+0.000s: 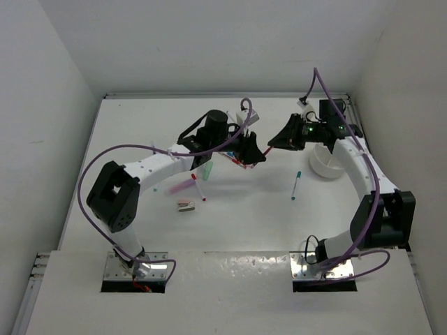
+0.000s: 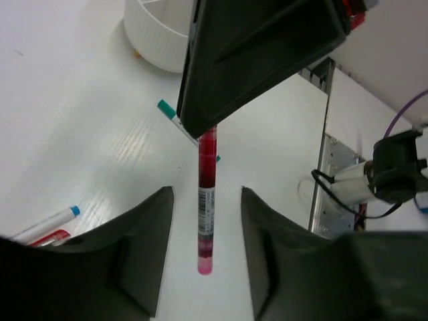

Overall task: Sort the stationery into containers
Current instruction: Pick up the pen from the center of the board, then place the pen in the storage box, then pick up the pen from the center of the board.

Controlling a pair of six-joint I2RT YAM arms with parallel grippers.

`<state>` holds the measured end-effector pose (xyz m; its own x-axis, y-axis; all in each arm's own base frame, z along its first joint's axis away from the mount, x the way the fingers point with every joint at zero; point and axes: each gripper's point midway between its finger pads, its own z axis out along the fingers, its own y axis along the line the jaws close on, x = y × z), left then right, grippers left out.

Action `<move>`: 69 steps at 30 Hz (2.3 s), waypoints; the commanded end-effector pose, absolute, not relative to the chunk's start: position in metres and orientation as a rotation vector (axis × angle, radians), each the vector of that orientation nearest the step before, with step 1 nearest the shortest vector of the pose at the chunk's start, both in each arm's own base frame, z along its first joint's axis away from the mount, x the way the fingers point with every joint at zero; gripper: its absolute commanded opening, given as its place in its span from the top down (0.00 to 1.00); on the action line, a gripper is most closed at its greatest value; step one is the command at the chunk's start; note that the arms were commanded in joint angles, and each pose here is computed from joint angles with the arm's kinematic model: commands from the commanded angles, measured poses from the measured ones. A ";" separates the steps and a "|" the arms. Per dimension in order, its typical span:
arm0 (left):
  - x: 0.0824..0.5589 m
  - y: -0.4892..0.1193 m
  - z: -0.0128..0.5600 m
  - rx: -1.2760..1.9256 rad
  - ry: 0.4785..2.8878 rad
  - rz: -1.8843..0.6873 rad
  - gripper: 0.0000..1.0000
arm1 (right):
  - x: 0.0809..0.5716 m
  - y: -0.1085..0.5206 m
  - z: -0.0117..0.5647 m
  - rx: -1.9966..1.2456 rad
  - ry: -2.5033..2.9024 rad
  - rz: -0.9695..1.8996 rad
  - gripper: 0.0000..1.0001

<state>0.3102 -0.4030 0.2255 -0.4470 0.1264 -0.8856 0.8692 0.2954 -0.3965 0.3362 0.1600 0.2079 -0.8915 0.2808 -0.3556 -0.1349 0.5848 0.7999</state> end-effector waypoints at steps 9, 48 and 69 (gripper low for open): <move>0.364 -0.333 0.229 0.758 1.888 -0.733 0.00 | 0.369 0.014 0.258 0.021 2.172 0.478 1.00; 0.428 -0.280 0.118 1.226 2.051 -0.349 0.21 | 0.396 -0.121 0.213 0.243 2.181 0.049 0.46; 0.500 -0.304 0.072 1.327 1.932 -0.372 0.65 | 0.378 -0.077 0.244 0.220 2.129 0.267 0.50</move>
